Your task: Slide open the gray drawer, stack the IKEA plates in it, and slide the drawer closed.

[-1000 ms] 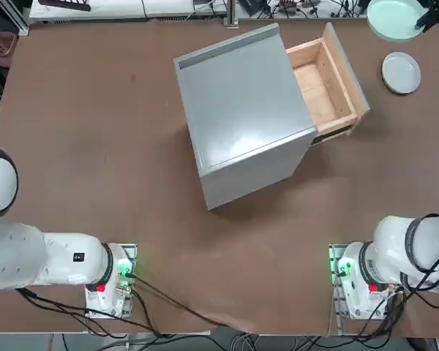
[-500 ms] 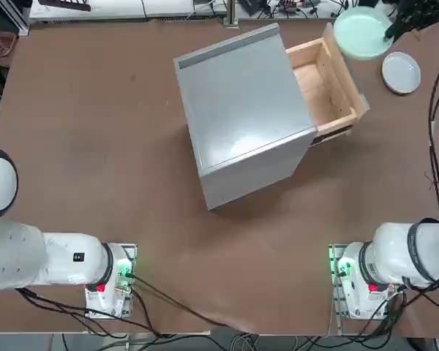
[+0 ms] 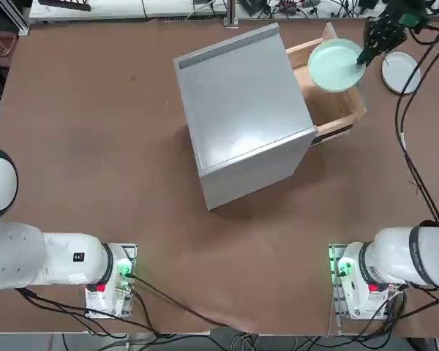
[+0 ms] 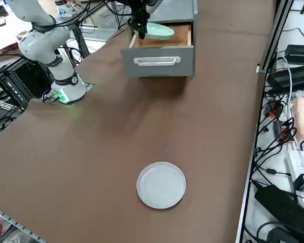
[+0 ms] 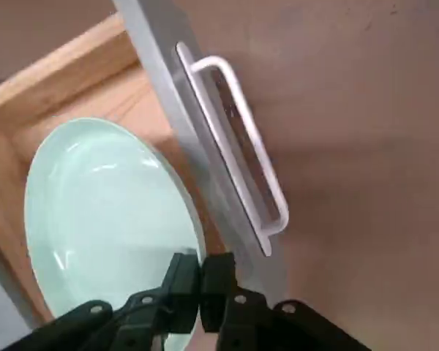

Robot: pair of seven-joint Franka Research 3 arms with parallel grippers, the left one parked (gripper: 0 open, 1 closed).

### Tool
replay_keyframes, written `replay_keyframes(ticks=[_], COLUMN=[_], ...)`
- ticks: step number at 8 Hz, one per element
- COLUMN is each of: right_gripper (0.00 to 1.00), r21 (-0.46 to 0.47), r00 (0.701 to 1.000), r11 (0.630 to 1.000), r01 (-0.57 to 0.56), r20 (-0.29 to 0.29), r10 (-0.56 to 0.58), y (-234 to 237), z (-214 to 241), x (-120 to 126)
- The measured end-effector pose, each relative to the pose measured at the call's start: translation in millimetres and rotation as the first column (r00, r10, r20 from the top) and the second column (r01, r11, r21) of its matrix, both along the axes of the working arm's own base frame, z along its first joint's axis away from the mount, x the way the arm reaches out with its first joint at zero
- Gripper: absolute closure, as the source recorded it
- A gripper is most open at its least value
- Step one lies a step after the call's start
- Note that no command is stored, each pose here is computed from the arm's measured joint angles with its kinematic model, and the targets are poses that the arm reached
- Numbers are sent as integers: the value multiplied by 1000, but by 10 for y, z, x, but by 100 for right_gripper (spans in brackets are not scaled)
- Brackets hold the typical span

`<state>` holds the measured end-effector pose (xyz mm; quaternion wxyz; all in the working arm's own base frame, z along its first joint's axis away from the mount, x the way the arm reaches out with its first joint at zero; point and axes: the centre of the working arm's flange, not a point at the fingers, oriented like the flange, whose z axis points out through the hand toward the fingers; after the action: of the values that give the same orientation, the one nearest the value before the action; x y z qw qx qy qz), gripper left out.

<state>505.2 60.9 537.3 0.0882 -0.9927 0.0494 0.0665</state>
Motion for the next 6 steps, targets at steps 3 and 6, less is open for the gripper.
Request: replay_keyframes(ticks=[3,6], right_gripper=[96,86], r21=[-62,-66], r00=[998,999], r11=[996,997], r01=[-61,-40], r20=[9,23], r10=[61,41], y=[457,744], z=[-227,-392], x=[-62,-18])
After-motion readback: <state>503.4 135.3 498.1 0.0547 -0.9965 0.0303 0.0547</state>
